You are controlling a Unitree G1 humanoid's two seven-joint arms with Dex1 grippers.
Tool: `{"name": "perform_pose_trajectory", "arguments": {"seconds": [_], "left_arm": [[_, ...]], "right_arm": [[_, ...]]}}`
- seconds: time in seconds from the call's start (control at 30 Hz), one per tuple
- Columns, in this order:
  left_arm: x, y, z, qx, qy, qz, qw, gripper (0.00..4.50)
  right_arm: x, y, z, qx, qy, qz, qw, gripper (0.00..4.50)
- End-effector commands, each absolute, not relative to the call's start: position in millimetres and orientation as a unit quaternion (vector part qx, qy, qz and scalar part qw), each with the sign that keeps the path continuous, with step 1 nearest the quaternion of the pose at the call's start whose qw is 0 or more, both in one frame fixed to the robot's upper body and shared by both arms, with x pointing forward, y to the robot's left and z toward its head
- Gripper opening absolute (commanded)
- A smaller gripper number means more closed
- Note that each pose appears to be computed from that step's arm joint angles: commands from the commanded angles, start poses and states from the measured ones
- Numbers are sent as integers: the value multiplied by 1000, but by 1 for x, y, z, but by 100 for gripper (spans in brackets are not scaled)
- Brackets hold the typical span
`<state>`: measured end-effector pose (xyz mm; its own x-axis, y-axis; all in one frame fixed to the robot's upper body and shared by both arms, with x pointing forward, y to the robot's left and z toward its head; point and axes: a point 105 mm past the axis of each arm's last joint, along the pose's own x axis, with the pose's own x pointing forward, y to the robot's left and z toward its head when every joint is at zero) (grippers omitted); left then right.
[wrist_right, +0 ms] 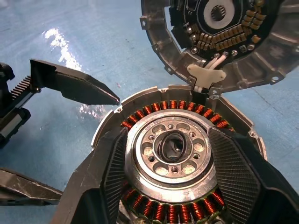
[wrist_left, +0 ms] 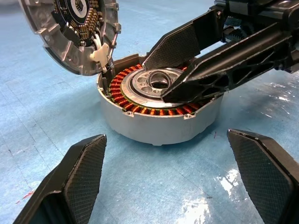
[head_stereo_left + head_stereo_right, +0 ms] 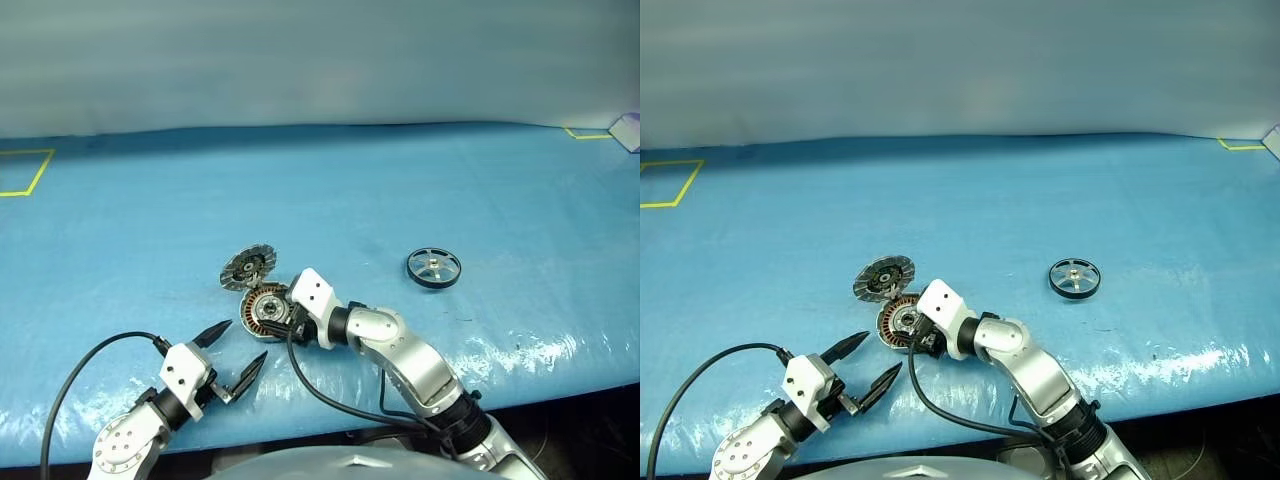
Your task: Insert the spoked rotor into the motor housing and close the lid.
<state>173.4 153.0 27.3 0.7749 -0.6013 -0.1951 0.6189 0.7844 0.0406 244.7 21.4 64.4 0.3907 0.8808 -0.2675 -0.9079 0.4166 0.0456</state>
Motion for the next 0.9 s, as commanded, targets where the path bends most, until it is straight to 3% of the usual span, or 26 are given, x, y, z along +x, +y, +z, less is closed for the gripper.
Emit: {"name": "perform_pose_trajectory", "arguments": {"seconds": [0.03, 0.2, 0.9], "left_arm": [[174, 150, 32, 52, 72, -329, 940, 450], [174, 150, 32, 51, 72, -329, 940, 450], [172, 152, 31, 54, 76, -322, 942, 450]], "right_arm": [[246, 23, 87, -40, 92, 533, 840, 168], [248, 19, 88, -90, 88, 518, 846, 5], [235, 32, 80, -127, 113, 553, 815, 5]]}}
